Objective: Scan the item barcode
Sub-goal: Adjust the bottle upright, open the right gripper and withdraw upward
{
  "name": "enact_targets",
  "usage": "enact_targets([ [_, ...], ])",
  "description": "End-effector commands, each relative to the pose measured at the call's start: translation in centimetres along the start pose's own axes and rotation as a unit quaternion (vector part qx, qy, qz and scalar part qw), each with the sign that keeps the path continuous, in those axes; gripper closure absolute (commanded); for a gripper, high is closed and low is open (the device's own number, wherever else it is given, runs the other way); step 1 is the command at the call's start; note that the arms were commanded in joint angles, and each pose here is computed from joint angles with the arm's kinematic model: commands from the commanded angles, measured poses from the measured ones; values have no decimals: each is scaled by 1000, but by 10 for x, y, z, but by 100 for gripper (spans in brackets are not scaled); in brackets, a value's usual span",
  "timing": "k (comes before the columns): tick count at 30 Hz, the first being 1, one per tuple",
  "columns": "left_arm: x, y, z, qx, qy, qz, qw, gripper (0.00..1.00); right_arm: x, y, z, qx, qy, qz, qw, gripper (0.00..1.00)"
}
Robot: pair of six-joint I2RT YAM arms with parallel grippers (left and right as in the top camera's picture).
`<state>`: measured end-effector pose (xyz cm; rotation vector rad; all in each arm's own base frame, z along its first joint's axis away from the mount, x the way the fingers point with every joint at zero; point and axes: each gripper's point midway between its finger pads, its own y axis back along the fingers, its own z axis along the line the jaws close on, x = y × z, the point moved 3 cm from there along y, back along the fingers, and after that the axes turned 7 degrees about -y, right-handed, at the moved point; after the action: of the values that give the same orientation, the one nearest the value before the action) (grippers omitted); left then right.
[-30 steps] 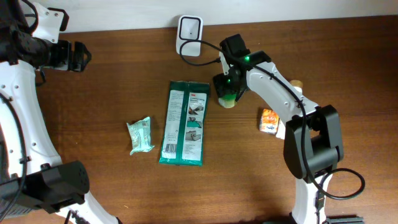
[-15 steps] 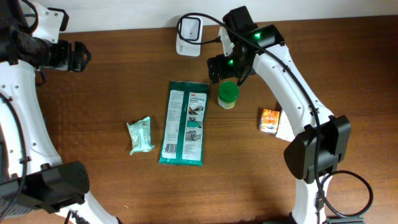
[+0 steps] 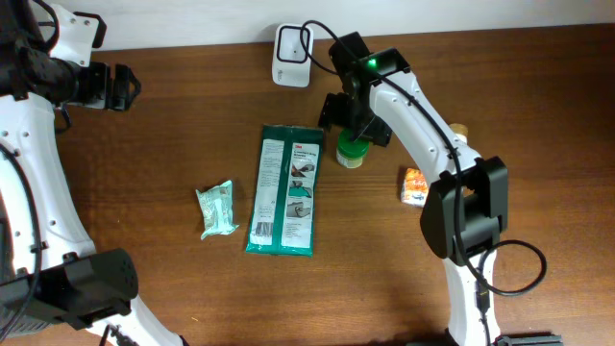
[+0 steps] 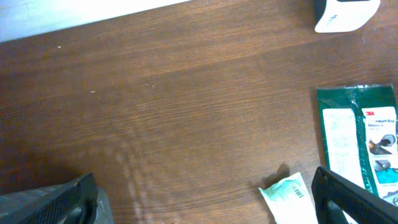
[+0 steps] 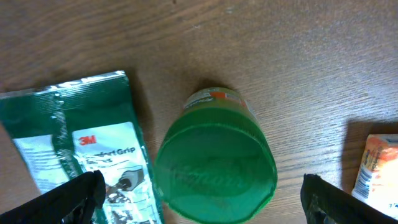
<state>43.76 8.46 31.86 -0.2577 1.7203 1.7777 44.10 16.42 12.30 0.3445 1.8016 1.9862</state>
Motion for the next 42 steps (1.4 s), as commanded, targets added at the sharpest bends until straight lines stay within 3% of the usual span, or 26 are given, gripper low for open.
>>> enact_targets([
  [1,1,-4,-1,8,-7,1,1000,1,4,-17,-4,23,2,15,1000,3],
  [5,1,-4,-1,8,-7,1,1000,1,7,-34,-8,40,11,29,999,14],
  [8,1,-4,-1,8,-7,1,1000,1,9,-44,-10,48,20,39,998,17],
  [11,1,-4,-1,8,-7,1,1000,1,9,-46,-12,54,30,41,997,28],
  [13,1,-4,-1,8,-7,1,1000,1,10,-46,-14,56,62,45,996,28],
  [16,1,-4,-1,8,-7,1,1000,1,13,-45,-17,60,120,56,989,46],
  [20,1,-4,-1,8,-7,1,1000,1,8,-20,-11,39,215,40,975,46],
  [23,1,-4,-1,8,-7,1,1000,1,8,2,-11,35,309,45,949,48],
  [31,1,-4,-1,8,-7,1,1000,1,18,4,-22,32,547,86,832,47],
  [35,1,-4,-1,8,-7,1,1000,1,10,-10,-13,22,571,58,818,48],
  [42,1,-4,-1,8,-7,1,1000,1,18,-27,-22,22,626,83,775,48],
])
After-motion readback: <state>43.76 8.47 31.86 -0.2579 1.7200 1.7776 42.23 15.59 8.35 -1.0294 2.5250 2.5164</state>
